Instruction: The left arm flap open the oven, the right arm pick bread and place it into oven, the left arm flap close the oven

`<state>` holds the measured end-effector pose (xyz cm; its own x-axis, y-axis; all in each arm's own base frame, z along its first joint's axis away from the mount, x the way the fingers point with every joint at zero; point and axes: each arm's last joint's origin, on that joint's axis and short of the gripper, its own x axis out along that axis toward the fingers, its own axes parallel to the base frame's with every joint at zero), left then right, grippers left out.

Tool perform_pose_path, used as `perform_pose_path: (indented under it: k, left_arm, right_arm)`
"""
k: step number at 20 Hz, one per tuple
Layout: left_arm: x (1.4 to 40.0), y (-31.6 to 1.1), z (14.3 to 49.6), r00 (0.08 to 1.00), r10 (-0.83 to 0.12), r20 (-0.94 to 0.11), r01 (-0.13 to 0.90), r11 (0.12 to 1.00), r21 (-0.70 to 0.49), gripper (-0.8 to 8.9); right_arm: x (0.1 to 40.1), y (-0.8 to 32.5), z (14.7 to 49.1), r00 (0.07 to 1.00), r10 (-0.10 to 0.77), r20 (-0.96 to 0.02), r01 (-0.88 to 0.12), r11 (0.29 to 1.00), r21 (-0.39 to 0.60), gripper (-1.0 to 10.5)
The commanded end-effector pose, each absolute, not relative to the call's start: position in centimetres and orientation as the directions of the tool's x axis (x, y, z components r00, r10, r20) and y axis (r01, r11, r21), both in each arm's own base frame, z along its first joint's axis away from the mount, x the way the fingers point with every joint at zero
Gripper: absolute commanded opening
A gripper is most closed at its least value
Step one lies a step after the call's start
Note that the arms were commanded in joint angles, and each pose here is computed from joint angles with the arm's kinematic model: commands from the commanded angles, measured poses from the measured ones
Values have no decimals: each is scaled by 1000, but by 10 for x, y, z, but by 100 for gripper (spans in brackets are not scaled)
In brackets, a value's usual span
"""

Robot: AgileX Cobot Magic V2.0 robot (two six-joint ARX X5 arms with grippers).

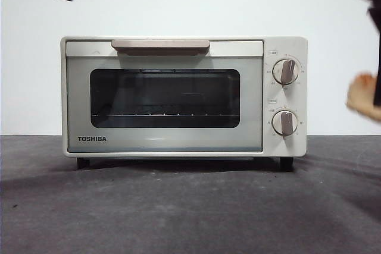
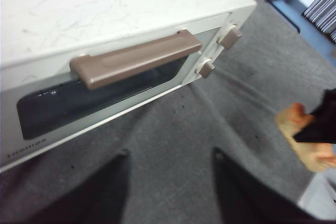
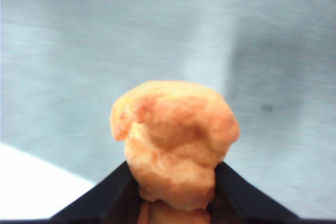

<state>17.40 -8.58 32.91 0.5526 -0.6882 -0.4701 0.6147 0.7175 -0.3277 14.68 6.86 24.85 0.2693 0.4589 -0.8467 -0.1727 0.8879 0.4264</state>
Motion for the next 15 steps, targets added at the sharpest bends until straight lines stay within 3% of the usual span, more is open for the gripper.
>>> perform_pose_path:
  k: [1, 8, 15]
  left_arm:
    - [193, -95, 342, 543, -691, -477, 658, 703, -270, 82]
    - [252, -134, 350, 558, -620, -552, 730, 683, -29, 16]
    - [275, -150, 332, 530, -598, -601, 745, 667, -7, 16]
  right_arm:
    - [135, 66, 264, 311, 537, -784, -241, 843, 481, 144]
    - [102, 54, 287, 432, 613, -661, -343, 790, 508, 144]
    - [96, 52, 291, 457, 623, -635, -350, 782, 515, 144]
